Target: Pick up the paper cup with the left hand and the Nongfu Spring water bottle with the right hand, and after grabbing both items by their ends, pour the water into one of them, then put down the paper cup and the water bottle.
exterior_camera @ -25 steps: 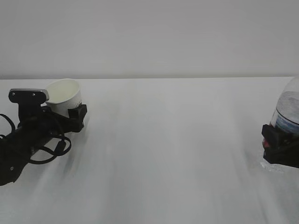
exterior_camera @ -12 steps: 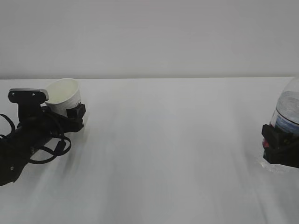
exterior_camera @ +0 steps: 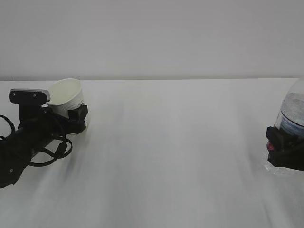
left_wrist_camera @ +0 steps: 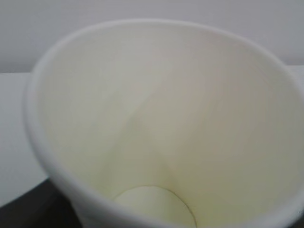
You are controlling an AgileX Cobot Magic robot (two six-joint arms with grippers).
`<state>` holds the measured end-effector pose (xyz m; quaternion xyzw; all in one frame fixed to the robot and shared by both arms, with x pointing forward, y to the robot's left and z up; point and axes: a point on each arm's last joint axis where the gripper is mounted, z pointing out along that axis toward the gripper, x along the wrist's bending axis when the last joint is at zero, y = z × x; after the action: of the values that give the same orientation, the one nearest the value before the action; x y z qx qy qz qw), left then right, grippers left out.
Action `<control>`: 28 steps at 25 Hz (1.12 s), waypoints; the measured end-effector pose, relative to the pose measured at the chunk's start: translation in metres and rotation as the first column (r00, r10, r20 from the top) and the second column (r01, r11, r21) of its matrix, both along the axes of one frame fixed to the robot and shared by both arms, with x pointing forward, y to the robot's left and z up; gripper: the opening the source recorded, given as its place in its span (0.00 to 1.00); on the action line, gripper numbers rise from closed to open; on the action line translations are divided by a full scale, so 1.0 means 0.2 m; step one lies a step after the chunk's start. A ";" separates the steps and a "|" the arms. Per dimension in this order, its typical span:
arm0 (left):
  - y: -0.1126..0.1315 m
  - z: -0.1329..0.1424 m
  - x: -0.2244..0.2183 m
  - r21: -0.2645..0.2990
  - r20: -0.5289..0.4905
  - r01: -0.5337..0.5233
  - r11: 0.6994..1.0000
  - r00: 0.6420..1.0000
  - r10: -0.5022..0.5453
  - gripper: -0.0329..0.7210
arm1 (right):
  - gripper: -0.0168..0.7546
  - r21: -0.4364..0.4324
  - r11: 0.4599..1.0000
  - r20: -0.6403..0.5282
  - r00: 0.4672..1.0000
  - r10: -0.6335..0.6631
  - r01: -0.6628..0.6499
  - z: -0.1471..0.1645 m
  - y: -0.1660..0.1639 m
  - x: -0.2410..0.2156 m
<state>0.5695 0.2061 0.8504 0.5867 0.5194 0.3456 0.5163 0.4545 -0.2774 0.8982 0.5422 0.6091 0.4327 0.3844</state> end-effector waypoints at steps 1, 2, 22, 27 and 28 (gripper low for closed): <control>0.00 0.01 0.00 -0.002 0.008 0.004 1.000 1.000 -0.004 0.81 | 0.55 0.000 1.000 0.000 1.000 0.000 0.000 0.00 0.00 0.00; 0.00 0.03 0.00 -0.003 0.016 0.009 1.000 1.000 -0.009 0.80 | 0.55 0.000 1.000 0.000 1.000 0.000 0.000 0.00 0.00 0.00; -0.18 0.14 -0.08 -0.011 0.061 0.432 0.902 0.900 -0.431 0.75 | 0.55 0.000 1.000 0.000 1.000 0.000 0.000 0.00 0.00 0.00; -0.21 0.13 -0.10 -0.040 0.042 0.500 0.865 0.866 -0.499 0.75 | 0.55 0.000 1.000 0.000 1.000 0.000 0.000 0.00 0.00 0.00; -0.21 0.13 -0.11 -0.046 0.038 0.511 0.858 0.859 -0.510 0.75 | 0.55 0.000 1.000 0.000 1.000 0.000 0.000 0.00 0.00 0.00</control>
<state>0.5481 0.1635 0.8772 0.6846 0.3483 0.1894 0.6116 0.4545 -0.2774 0.8982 0.5422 0.6091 0.4327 0.3844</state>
